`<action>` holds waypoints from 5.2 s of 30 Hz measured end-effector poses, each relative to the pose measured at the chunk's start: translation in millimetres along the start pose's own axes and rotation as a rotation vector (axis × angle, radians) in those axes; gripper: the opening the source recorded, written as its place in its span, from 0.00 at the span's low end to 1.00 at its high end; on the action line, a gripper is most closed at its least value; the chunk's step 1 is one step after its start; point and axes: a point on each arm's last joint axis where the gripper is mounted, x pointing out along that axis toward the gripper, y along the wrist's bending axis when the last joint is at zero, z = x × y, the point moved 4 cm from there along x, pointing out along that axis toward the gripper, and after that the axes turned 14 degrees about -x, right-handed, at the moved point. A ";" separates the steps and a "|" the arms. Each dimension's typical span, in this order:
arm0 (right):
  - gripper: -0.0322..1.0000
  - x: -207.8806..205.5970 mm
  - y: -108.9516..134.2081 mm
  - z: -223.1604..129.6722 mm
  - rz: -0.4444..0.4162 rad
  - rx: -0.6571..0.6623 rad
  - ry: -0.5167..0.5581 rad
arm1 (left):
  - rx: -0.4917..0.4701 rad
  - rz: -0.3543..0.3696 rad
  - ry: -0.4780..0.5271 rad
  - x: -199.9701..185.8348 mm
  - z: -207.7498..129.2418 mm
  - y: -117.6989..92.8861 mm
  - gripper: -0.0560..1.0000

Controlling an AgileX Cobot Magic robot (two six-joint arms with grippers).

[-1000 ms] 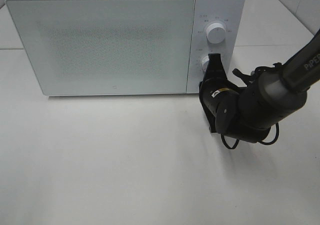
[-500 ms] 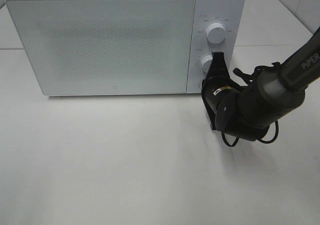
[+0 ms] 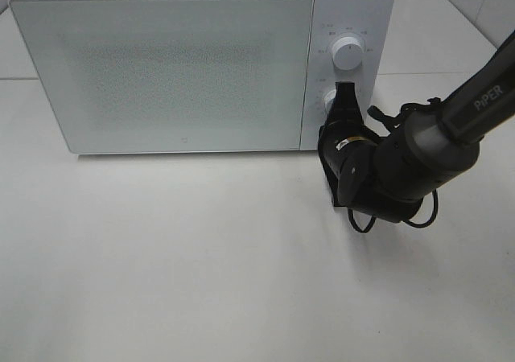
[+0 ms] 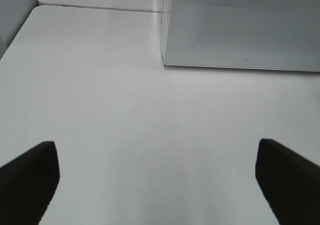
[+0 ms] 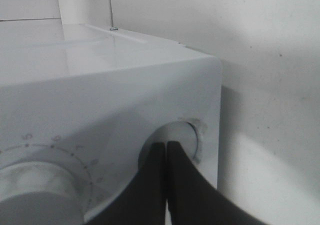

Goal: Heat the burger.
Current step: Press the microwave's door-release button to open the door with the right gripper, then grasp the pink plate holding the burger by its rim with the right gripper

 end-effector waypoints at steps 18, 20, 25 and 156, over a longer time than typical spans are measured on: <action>0.05 13.6 0.6 -2.3 0.007 0.022 -0.039 | 0.000 0.000 0.000 0.0 0.0 0.0 0.99; 0.05 14.8 -0.4 -3.8 0.005 0.031 -0.038 | 0.000 0.000 0.000 0.0 0.0 0.0 0.99; 0.05 15.2 -0.8 -3.9 0.004 0.036 -0.039 | 0.000 0.001 0.000 0.0 0.0 0.1 0.99; 0.97 -145.1 72.5 20.8 0.680 -3.050 0.917 | 0.000 0.001 0.000 0.0 0.0 0.1 0.99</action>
